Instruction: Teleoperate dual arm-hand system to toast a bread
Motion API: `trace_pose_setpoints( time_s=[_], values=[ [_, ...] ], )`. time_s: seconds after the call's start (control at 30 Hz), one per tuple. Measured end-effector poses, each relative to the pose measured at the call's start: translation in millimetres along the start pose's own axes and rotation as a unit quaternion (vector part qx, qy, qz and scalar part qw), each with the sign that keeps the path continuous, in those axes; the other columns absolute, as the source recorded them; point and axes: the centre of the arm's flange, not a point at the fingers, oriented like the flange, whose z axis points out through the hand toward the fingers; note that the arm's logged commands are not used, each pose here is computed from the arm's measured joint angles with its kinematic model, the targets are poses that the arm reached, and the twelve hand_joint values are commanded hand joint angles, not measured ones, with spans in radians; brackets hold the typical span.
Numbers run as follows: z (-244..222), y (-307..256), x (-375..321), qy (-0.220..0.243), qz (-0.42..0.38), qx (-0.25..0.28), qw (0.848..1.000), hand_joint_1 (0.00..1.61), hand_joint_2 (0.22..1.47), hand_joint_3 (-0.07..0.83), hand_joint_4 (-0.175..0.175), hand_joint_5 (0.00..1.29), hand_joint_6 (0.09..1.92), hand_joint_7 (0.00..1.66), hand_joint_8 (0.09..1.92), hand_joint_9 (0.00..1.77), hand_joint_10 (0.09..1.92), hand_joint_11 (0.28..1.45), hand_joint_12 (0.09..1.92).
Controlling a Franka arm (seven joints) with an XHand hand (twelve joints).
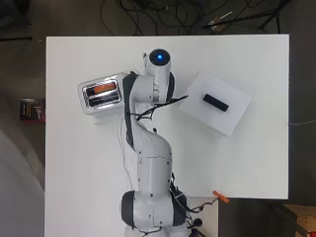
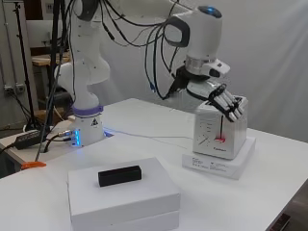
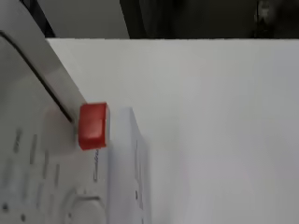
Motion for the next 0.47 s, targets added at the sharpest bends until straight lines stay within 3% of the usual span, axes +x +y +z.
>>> trace_pose_setpoints(
  time_s=[0.17,0.3,0.47],
  values=[
    [-91,-71,3,0.044,-0.028,-0.051,0.997,0.00,1.10,-0.004,-0.004,0.47,0.09,0.46,0.09,0.55,0.09,0.41,0.09],
    [-143,-138,-14,0.042,-0.008,-0.101,0.994,0.00,1.09,-0.006,0.001,0.43,0.09,0.41,0.09,0.50,0.09,0.42,0.09],
    [-156,-188,-30,0.026,0.013,-0.124,0.992,0.00,1.08,-0.007,0.015,0.41,0.09,0.37,0.09,0.47,0.09,0.42,0.09]
  ],
)
